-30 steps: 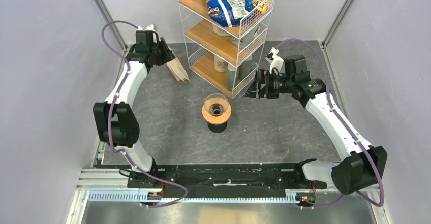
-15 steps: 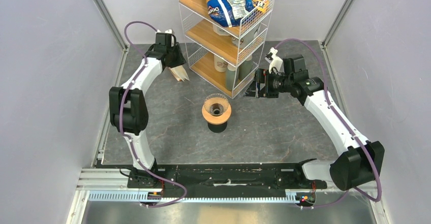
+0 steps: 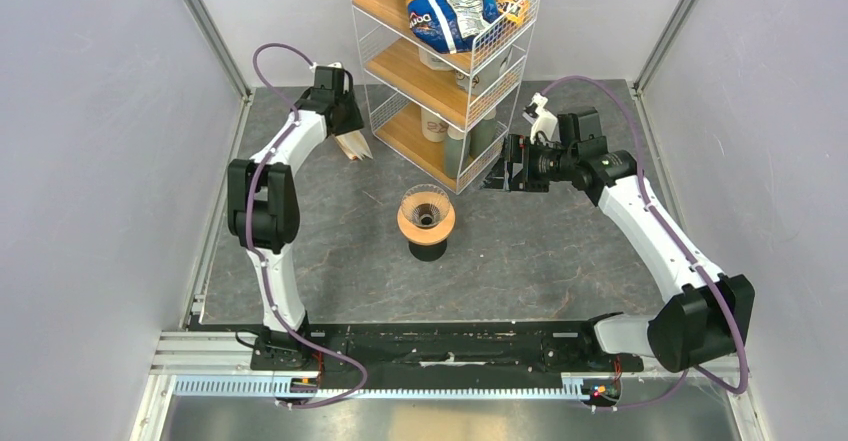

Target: Place the coffee filter in the dripper

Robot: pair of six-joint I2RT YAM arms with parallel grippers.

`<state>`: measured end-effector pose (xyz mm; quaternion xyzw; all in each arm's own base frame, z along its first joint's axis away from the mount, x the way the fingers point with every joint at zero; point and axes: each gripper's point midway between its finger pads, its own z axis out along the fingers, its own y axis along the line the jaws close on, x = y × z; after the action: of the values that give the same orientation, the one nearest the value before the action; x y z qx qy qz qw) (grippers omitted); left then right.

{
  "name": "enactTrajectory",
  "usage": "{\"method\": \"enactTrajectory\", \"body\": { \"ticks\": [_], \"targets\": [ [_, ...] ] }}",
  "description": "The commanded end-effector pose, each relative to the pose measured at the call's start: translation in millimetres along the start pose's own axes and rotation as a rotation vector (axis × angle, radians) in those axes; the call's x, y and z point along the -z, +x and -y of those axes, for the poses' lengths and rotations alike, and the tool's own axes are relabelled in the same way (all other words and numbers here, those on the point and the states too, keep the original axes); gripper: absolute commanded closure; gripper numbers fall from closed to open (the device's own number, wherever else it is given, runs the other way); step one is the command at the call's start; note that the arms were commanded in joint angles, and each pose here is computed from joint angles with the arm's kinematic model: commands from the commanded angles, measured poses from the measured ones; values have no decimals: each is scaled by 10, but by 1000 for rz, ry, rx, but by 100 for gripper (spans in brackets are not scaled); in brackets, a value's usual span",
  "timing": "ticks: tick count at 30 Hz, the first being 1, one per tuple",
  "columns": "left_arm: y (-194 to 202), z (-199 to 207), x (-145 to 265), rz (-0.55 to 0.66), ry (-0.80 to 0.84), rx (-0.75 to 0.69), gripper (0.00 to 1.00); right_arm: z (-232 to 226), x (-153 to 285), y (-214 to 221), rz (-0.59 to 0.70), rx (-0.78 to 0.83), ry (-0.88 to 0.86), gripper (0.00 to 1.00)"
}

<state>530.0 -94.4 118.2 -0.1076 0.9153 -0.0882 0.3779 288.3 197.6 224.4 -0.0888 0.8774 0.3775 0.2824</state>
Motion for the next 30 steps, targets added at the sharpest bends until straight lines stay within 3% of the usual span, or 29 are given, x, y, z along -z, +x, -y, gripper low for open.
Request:
{"method": "enactTrajectory", "body": {
  "ticks": [1, 11, 22, 30],
  "targets": [
    [-225, 5, -79, 65, -20, -29, 60, -93, 48, -188, 46, 29, -22, 3],
    [-128, -45, -220, 30, -46, -17, 61, -54, 52, -207, 49, 23, -16, 3],
    [-102, -48, -139, 9, -54, 7, 81, -32, 50, -211, 48, 23, -17, 3],
    [-270, -33, 135, 41, -68, 19, 93, -33, 68, -200, 48, 22, -23, 3]
  ]
}}
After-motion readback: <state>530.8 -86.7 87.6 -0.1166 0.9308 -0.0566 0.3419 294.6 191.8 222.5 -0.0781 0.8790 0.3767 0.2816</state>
